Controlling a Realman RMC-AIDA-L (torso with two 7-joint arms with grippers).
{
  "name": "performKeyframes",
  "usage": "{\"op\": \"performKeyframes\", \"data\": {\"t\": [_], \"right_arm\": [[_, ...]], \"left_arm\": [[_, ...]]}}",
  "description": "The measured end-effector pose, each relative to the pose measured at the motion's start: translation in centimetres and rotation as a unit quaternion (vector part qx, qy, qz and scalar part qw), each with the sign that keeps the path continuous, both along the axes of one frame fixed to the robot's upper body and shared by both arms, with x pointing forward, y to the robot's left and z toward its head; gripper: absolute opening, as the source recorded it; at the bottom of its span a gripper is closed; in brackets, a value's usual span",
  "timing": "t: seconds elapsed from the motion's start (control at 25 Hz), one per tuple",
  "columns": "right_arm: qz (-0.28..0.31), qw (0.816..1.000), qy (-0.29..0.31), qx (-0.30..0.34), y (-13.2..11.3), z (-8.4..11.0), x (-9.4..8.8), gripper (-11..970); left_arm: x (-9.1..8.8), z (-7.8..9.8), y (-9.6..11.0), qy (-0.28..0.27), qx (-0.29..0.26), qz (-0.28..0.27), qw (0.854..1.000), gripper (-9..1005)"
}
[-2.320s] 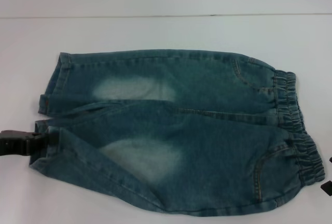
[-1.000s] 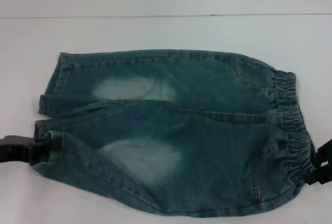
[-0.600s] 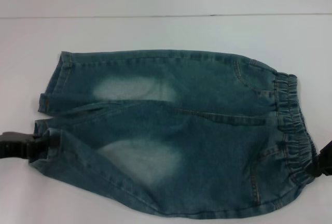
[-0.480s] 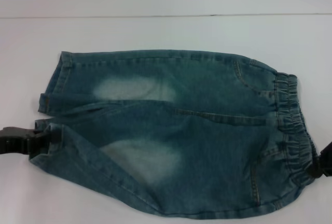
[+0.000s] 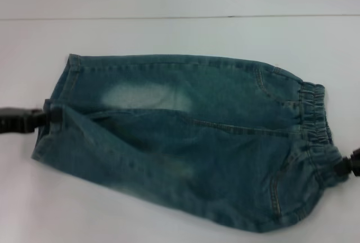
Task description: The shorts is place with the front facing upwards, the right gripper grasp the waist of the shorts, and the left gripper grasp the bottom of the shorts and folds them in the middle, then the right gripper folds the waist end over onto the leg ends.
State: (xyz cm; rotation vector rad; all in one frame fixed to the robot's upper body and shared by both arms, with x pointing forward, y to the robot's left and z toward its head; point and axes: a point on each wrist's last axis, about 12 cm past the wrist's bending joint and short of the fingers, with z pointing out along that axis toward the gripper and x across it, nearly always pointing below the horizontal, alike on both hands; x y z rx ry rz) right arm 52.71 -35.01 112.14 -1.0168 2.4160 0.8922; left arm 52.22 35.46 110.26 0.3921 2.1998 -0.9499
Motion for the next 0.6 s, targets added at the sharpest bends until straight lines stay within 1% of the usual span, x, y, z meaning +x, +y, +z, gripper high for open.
{"op": "performKeyframes", "data": {"t": [0.08, 0.16, 0.2, 0.24, 0.28, 0.32, 0.48, 0.6], "right_arm": [[-0.029, 0.998, -0.007, 0.047, -0.8, -0.7, -0.1, 50], [-0.071, 0.994, -0.014, 0.087, -1.8, -1.5, -0.4, 52], [-0.085, 0.991, -0.015, 0.099, -2.1, -1.8, -0.5, 53], [-0.106, 0.988, -0.019, 0.11, -2.4, -2.2, -0.6, 55], [-0.121, 0.986, -0.023, 0.116, -2.6, -2.5, -0.6, 56], [-0.133, 0.983, -0.026, 0.121, -2.7, -2.7, -0.6, 57], [-0.18, 0.973, -0.053, 0.133, -2.7, -3.7, -0.5, 61], [-0.205, 0.965, -0.071, 0.149, -2.5, -3.9, -0.3, 65]], "left_arm": [[1.1, 0.2, 0.1, -0.008, 0.01, 0.021, 1.0, -2], [2.0, 0.3, 0.1, -0.014, 0.017, 0.036, 0.999, -2], [2.6, 0.4, -0.1, -0.017, 0.022, 0.042, 0.999, -2], [2.6, 0.4, -0.1, -0.017, 0.022, 0.042, 0.999, -2], [4.1, 0.5, -0.5, -0.025, 0.033, 0.051, 0.998, -2], [4.4, 0.6, -0.6, -0.028, 0.036, 0.053, 0.998, -2], [6.5, 1.0, -1.5, -0.046, 0.061, 0.066, 0.995, -1], [7.6, 1.0, -1.8, -0.055, 0.086, 0.078, 0.992, -1]]}}
